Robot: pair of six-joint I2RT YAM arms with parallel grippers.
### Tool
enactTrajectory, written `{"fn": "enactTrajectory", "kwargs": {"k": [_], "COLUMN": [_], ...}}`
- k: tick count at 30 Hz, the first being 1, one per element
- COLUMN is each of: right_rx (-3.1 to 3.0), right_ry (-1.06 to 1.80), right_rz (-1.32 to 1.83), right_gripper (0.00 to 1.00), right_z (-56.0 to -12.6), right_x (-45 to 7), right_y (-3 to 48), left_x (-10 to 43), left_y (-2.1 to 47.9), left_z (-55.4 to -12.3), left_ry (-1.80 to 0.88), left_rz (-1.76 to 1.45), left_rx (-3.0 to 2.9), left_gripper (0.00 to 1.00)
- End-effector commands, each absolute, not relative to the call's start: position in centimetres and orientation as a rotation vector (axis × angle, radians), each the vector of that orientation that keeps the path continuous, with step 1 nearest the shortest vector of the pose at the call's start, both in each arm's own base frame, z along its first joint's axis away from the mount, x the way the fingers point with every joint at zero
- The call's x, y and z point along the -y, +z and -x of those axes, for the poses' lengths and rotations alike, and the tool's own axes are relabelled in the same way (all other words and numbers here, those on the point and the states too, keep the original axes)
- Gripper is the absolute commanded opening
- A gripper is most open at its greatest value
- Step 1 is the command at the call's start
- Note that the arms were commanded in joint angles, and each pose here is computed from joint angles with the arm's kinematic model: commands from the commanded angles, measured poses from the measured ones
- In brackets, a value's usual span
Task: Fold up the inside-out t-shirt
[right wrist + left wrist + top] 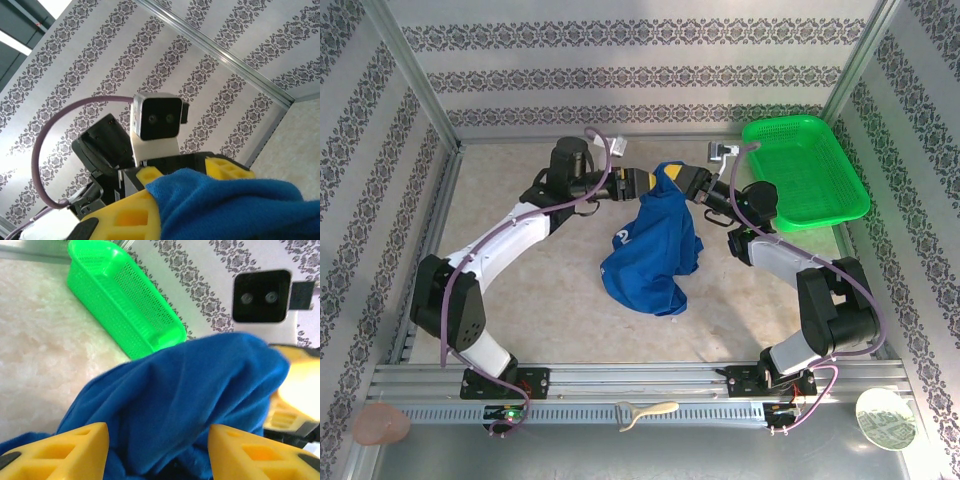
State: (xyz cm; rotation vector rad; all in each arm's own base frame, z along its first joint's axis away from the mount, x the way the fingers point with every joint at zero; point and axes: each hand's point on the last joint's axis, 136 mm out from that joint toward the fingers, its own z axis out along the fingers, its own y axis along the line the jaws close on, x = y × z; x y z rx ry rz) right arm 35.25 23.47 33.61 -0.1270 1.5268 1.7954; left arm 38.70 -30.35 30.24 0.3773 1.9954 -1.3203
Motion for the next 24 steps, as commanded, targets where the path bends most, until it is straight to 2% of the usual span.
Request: {"fn": "enactTrajectory", "kwargs": {"k": [1,7,9,10,11,13,14,15,19,24], "right_rx": [-1.478,-1.485,-1.491,-1.499,-1.512,-1.549,-1.577,-1.605,-1.705,-1.805], "right_ry": [1.779,1.773,1.764,1.75,1.734,1.685,1.652,1.621,1.544,1.413], "right_rz": [0.173,0.148,0.131,0.117,0.103,0.084,0.074,0.071,0.095,0.192], "right_gripper": [0.0,0.0,0.0,0.0,0.05,0.48,0.61,0.68,0.75,0.77], "right_z": [-34.5,-34.7,-35.0,-35.3,-35.5,-35.6,-35.5,-35.1,-33.0,-30.8], "right_x": [-23.7,-23.6,-23.4,-23.1,-22.7,-22.0,-21.8,-21.6,-21.7,-23.9], "right_y": [34.5,34.2,33.9,33.6,33.1,31.8,30.9,29.8,26.2,22.9], "left_x": [31.9,33.0,33.0,32.8,32.6,32.0,31.6,31.1,30.1,30.2], "left_y": [32.5,31.7,31.9,32.0,32.3,33.4,34.2,35.0,37.3,38.6], "left_z": [-37.9,-37.1,-36.6,-36.5,-36.4,-36.5,-36.7,-37.0,-37.5,-37.7], "left_ry": [-1.364,-1.434,-1.459,-1.465,-1.467,-1.493,-1.521,-1.543,-1.609,-1.666], "left_rz": [-0.47,-0.511,-0.519,-0.513,-0.49,-0.423,-0.384,-0.34,-0.256,-0.219], "left_rx": [-1.933,-1.944,-1.939,-1.939,-1.939,-1.927,-1.91,-1.895,-1.87,-1.856], "left_gripper": [0.5,0.2,0.03,0.0,0.0,0.0,0.0,0.0,0.0,0.0]}}
